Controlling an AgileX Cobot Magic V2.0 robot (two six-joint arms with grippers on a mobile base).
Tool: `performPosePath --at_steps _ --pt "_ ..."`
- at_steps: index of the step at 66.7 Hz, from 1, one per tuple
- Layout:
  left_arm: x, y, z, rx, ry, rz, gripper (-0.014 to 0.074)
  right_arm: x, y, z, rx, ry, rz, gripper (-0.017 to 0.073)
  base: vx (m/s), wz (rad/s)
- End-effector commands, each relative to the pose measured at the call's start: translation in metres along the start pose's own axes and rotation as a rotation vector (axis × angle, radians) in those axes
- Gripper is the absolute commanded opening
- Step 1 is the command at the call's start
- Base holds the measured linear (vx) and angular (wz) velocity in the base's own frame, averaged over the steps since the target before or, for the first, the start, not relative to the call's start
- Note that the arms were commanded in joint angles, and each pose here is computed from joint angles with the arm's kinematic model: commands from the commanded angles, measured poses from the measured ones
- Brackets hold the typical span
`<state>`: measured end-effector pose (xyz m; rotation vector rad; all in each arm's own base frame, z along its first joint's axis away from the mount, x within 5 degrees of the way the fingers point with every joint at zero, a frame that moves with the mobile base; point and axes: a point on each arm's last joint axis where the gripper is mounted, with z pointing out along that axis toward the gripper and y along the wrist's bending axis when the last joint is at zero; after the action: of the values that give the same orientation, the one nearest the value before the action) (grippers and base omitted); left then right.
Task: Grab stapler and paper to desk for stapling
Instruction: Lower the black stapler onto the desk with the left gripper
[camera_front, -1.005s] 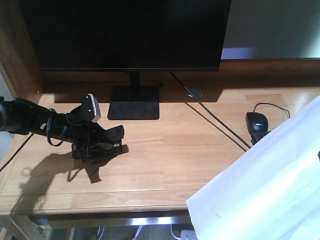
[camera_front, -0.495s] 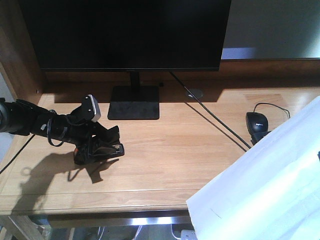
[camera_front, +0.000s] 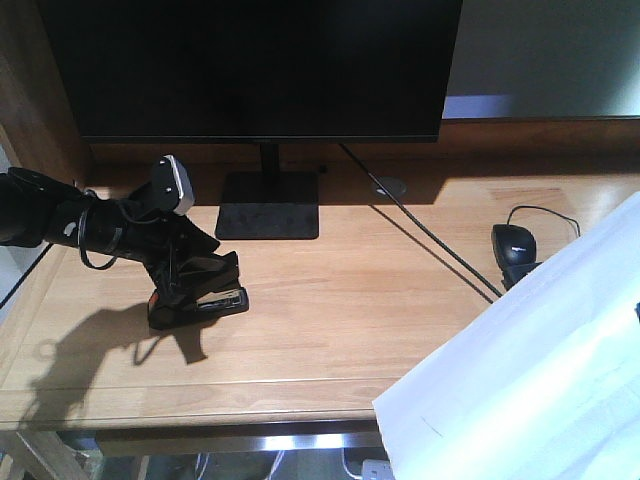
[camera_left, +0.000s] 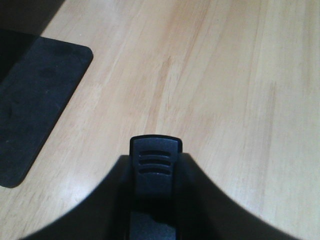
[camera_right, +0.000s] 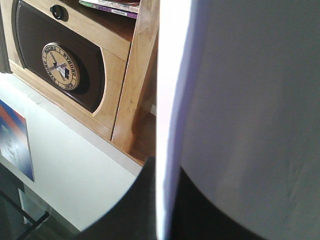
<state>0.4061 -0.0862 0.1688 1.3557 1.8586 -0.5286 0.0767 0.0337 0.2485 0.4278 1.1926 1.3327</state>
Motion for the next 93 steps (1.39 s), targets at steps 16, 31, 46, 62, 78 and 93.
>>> performPosePath --at_steps 16,31,46,62,78,93 --pt "-0.0219 0.0017 -0.0143 -0.016 -0.044 0.025 -0.0008 -0.0045 0.0119 0.0042 -0.082 -0.019 -0.011 -0.0005 0.00 0.00" --pt "-0.0199 0.0017 -0.0133 -0.013 -0.030 0.033 -0.0007 -0.0045 0.0119 0.0042 -0.082 -0.019 -0.011 -0.0005 0.00 0.00" --pt "-0.0199 0.0017 -0.0133 -0.013 -0.030 0.033 -0.0007 -0.0045 0.0119 0.0042 -0.082 -0.019 -0.011 -0.0005 0.00 0.00" --pt "-0.0199 0.0017 -0.0133 -0.013 -0.030 0.033 -0.0007 -0.0045 0.0119 0.0042 -0.082 -0.019 -0.011 -0.0005 0.00 0.00" --pt "-0.0199 0.0017 -0.0133 -0.013 -0.030 0.033 -0.0007 -0.0045 0.0119 0.0042 -0.082 -0.019 -0.011 -0.0005 0.00 0.00" --pt "-0.0199 0.0017 -0.0133 -0.013 -0.030 0.033 -0.0007 -0.0045 0.0119 0.0042 -0.082 -0.019 -0.011 -0.0005 0.00 0.00"
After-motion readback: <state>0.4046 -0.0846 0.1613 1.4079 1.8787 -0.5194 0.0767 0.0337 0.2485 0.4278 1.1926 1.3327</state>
